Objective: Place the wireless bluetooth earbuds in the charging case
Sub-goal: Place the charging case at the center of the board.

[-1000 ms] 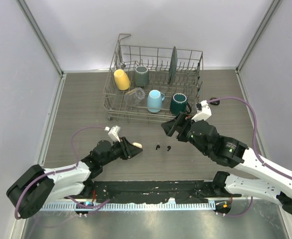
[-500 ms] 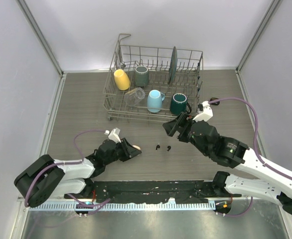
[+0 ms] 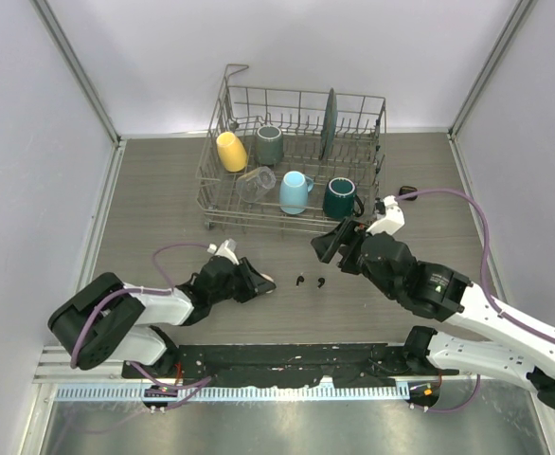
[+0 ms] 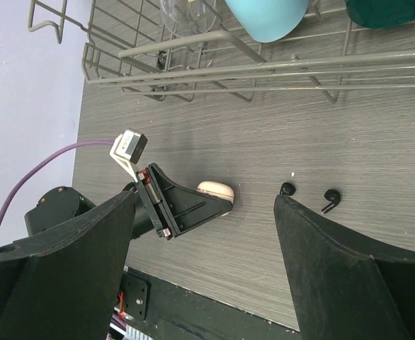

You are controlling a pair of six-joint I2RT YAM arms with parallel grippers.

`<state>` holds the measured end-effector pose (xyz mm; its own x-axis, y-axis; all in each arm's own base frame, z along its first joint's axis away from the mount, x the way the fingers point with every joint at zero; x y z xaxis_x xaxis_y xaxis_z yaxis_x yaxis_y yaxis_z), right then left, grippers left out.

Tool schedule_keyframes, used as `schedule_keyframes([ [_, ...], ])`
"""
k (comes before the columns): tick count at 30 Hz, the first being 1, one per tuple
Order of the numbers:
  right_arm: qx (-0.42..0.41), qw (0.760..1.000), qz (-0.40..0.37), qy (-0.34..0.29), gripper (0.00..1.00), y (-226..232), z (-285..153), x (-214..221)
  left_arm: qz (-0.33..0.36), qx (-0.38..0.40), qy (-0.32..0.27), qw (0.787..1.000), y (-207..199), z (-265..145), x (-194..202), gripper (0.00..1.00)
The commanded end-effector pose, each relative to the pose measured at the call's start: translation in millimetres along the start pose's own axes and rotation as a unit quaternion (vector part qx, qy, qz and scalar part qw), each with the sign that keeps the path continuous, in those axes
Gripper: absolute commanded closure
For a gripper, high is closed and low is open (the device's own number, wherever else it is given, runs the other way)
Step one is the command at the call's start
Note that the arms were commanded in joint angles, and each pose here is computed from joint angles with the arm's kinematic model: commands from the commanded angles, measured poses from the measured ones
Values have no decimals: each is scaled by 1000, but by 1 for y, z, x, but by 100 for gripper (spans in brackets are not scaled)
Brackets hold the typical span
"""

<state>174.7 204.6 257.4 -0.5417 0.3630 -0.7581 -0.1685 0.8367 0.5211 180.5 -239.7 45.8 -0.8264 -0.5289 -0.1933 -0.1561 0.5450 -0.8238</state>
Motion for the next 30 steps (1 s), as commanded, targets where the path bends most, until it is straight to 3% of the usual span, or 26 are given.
schedule_keyframes([
  [1, 9, 999, 21, -27, 16, -5, -4, -10, -9, 4, 17, 1000, -2, 3, 4, 72],
  [13, 12, 999, 25, -26, 16, -9, -5, -8, -8, -36, 1, 999, 12, -6, 1, 53],
  [24, 17, 999, 25, -24, 16, -13, -5, -5, 16, -99, -58, 993, 28, -35, -15, 49],
  [30, 33, 999, 17, -32, 16, -19, -7, -8, 43, -67, -113, 990, 11, -65, -31, 46],
])
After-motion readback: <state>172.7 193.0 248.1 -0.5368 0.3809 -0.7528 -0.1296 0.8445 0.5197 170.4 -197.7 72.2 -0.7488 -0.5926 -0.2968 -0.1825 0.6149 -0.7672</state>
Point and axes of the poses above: each gripper's point midway between its finger pads, its own z axis out along the fingers, its own y axis along the line the jaws close on, x = y × z, the point moved 3 cm from there along -z, back along the fingers, and after that the axes turned 8 degrees about -z, right-handed, at the moved point
